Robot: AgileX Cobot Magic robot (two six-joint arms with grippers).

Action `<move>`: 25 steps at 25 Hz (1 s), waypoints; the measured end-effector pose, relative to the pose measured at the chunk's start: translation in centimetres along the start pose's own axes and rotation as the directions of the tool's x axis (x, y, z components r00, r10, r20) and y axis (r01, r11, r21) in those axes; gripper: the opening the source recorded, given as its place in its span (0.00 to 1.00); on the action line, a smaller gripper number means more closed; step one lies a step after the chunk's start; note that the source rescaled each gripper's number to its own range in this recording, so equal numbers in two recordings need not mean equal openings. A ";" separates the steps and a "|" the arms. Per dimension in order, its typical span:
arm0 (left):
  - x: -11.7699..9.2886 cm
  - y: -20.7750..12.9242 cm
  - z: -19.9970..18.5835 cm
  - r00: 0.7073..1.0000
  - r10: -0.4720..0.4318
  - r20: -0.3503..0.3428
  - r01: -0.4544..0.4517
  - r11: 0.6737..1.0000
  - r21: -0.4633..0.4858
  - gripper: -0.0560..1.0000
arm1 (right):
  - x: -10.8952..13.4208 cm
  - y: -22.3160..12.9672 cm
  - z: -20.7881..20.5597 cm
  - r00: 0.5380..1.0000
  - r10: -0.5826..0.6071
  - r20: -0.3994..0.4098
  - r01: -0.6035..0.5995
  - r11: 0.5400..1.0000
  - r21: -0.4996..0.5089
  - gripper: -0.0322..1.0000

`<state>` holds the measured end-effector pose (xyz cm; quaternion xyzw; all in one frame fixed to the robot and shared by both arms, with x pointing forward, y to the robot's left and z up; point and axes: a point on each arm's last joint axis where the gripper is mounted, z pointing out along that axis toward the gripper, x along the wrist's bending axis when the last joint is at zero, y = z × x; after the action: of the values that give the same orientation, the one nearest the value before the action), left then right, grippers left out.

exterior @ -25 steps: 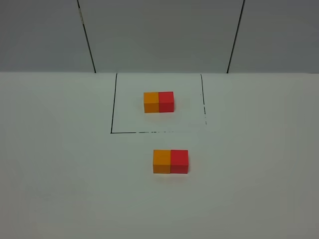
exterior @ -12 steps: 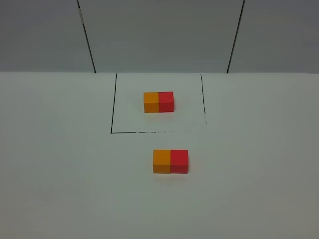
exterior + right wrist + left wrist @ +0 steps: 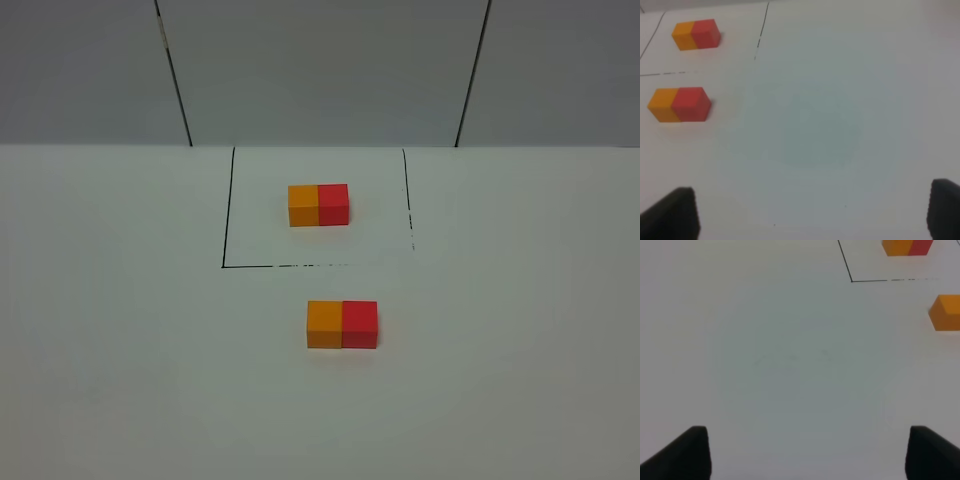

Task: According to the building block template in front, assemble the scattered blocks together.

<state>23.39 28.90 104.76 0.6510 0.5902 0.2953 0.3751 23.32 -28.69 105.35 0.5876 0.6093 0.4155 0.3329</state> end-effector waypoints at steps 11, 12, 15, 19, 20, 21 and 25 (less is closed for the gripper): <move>0.0 0.0 0.0 1.000 0.000 -0.001 0.000 1.000 0.000 0.68 | 0.0 0.0 0.0 1.000 0.000 0.000 0.000 1.000 0.000 0.82; 0.0 0.0 0.0 1.000 0.000 -0.001 0.000 1.000 0.000 0.68 | 0.0 0.0 0.0 1.000 0.000 0.000 0.000 1.000 0.000 0.82; 0.0 0.0 0.0 1.000 0.000 -0.001 0.000 1.000 0.000 0.68 | 0.0 0.0 0.0 1.000 0.000 0.000 0.000 1.000 0.000 0.82; 0.0 0.0 0.0 1.000 0.000 -0.001 0.000 1.000 0.000 0.68 | 0.0 0.0 0.0 1.000 0.000 0.000 0.000 1.000 0.000 0.82; 0.0 0.0 0.0 1.000 0.000 -0.001 0.000 1.000 0.000 0.68 | 0.0 0.0 0.0 1.000 0.000 0.000 0.000 1.000 0.000 0.82; 0.0 0.0 0.0 1.000 0.000 -0.001 0.000 1.000 0.000 0.68 | 0.0 0.0 0.0 1.000 0.000 0.000 0.000 1.000 0.000 0.82; 0.0 0.0 0.0 1.000 0.000 -0.001 0.000 1.000 0.000 0.68 | 0.0 0.0 0.0 1.000 0.000 0.000 0.000 1.000 0.000 0.82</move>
<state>23.39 28.90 104.76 0.6510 0.5902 0.2956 0.3748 23.32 -28.69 105.35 0.5876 0.6093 0.4155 0.3329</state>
